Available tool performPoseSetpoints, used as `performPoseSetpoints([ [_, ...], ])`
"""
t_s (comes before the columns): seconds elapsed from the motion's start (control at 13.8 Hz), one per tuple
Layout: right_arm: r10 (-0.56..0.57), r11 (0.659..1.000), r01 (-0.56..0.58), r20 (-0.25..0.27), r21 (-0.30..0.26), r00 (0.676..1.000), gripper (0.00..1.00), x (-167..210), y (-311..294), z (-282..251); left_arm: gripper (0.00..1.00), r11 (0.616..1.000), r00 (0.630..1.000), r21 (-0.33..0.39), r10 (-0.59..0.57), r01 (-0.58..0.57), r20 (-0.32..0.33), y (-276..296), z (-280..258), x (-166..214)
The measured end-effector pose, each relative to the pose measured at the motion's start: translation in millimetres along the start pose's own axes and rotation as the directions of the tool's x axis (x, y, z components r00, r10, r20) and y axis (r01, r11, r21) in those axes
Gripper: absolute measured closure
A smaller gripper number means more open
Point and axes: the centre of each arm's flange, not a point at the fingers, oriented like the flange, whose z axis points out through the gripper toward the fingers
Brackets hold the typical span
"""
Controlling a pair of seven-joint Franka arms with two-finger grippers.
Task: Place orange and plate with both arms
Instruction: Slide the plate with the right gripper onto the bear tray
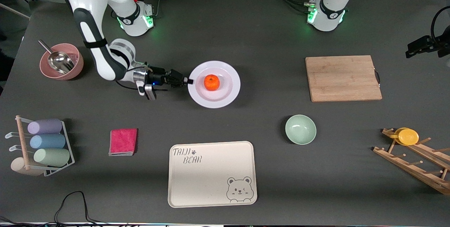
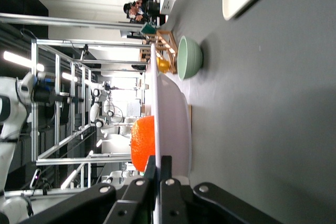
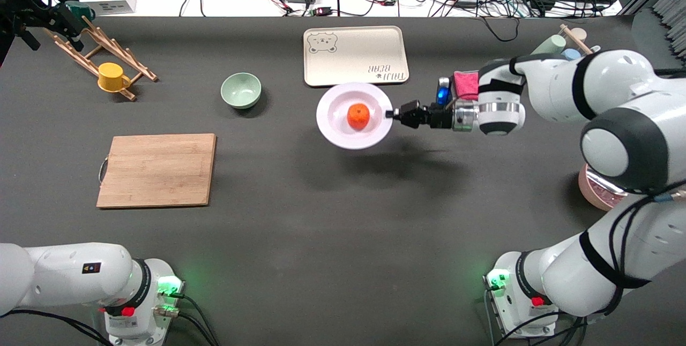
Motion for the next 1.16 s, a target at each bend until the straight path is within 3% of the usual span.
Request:
performPoseSetpoints([
  [0.36,0.018,1.000,-0.018,-0.024,0.021,1.000,0.96,109.3,-15.2,34.9,0.00,1.000,1.000,0.000,0.019,-0.019,0.008,9.4,4.8,1.1],
  [0.73,0.023,1.000,-0.022,-0.040,0.009,0.999,0.96,214.7,-12.7,48.1,0.00,0.998,0.999,0.020,0.054,-0.054,0.005,51.2,9.0,7.0],
  [0.87,0.023,1.000,-0.023,-0.040,0.011,0.999,0.96,236.6,-10.0,54.2,0.00,0.998,0.999,0.020,0.051,-0.051,-0.002,49.9,8.6,7.6],
  [1.16,0.033,0.999,-0.033,-0.024,-0.006,0.999,0.96,242.6,16.4,67.3,0.00,0.998,0.999,0.020,0.052,-0.051,-0.005,49.9,12.4,8.9],
])
